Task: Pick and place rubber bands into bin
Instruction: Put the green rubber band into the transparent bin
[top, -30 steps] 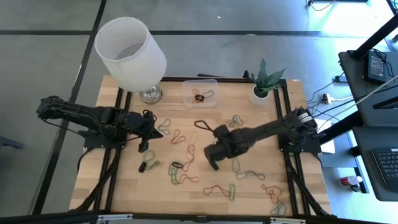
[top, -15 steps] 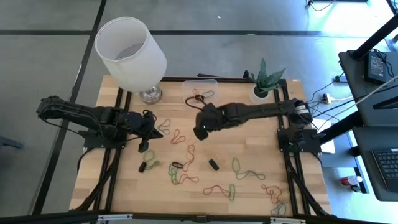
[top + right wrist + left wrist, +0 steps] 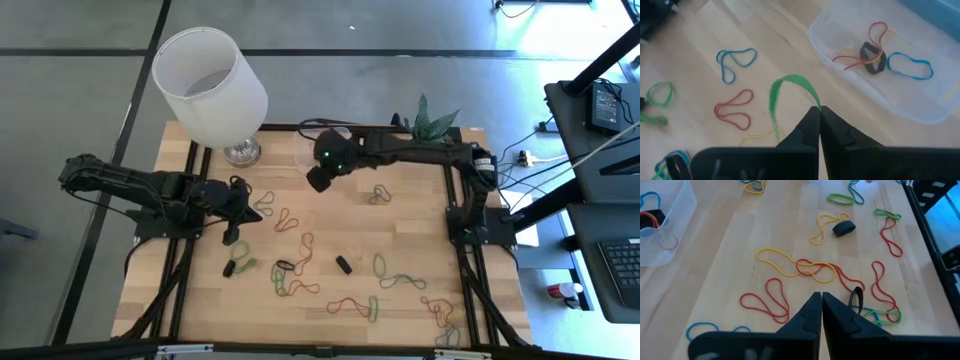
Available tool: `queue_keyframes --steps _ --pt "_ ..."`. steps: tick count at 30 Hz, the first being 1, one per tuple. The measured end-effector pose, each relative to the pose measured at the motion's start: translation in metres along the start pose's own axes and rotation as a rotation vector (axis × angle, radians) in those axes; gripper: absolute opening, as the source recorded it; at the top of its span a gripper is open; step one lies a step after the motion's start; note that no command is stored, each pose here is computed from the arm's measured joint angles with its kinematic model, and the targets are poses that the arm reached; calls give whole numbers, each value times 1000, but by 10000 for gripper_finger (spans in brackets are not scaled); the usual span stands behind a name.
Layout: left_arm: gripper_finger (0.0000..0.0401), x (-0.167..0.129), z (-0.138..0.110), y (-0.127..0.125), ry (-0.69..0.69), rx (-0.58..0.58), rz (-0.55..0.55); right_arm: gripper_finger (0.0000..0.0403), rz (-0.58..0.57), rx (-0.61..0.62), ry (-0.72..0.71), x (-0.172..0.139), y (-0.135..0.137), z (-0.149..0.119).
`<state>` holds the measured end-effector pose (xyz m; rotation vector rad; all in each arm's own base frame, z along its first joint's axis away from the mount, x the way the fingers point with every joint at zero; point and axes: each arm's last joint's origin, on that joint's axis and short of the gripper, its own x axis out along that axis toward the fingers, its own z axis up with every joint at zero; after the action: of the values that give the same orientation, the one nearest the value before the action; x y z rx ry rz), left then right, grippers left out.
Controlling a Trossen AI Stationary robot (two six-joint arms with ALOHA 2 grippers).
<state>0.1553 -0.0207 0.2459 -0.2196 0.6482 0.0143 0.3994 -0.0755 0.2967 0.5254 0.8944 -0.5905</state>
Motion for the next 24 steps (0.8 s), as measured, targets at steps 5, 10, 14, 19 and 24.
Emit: queue_keyframes --steps 5,10,14,19,24 --pt "7 0 0 0 0 -15 1 7 -11 -53 -1 2 -12 8" --pt "10 0 0 0 0 -16 1 7 -35 -97 -6 4 -28 16" --pt "8 0 0 0 0 -16 2 7 -61 -113 -11 6 -45 25" --pt "7 0 0 0 -1 -16 2 7 -91 -114 -14 8 -68 36" --pt "10 0 0 0 -1 -15 3 7 -86 -140 -32 14 -82 41"
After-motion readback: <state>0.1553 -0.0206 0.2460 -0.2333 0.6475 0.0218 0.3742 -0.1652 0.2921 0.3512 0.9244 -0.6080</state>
